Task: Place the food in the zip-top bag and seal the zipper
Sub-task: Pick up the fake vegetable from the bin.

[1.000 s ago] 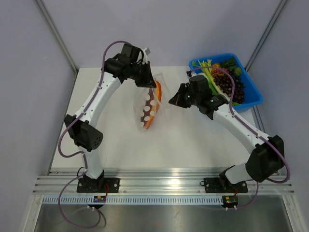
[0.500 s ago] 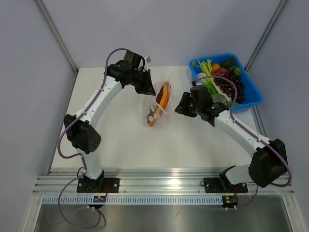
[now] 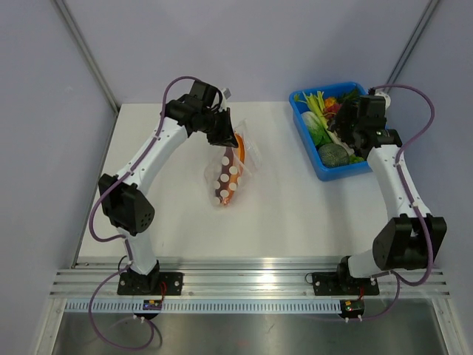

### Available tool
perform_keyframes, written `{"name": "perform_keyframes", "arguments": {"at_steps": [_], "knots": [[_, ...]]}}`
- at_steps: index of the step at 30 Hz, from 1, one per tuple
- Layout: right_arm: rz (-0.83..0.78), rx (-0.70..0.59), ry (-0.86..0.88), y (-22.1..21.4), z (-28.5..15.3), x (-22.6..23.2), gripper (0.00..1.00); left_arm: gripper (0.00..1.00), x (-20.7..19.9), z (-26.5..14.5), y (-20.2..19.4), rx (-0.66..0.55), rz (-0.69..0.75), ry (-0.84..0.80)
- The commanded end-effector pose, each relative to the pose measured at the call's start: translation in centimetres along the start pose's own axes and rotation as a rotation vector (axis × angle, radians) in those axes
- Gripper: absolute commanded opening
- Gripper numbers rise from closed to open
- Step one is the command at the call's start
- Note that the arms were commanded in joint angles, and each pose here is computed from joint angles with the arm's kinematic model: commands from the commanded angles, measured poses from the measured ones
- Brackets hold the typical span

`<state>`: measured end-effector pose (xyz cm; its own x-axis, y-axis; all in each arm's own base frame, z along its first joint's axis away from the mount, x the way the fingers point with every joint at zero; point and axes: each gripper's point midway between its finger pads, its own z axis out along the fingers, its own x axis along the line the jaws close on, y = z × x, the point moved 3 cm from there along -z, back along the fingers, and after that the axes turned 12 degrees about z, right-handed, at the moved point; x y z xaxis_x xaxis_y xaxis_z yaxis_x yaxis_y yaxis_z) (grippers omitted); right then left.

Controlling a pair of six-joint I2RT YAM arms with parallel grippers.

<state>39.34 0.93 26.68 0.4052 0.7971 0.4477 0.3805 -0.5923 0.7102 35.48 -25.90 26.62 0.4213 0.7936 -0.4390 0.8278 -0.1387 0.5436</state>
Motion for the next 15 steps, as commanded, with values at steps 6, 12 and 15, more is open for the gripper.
{"name": "perform_keyframes", "arguments": {"at_steps": [6,12,15], "knots": [[0.017,0.126,-0.109,0.3,4.8,-3.5,0.96,0.0,-1.4,-1.7,1.3,-0.091,0.027,-0.044],[0.003,0.131,-0.121,0.9,5.6,-3.4,0.97,0.0,-1.2,-1.7,0.6,-0.089,0.022,-0.04],[0.009,0.106,-0.122,1.8,5.6,-3.4,0.97,0.0,-1.2,-2.2,0.6,-0.103,0.032,-0.031]]}}
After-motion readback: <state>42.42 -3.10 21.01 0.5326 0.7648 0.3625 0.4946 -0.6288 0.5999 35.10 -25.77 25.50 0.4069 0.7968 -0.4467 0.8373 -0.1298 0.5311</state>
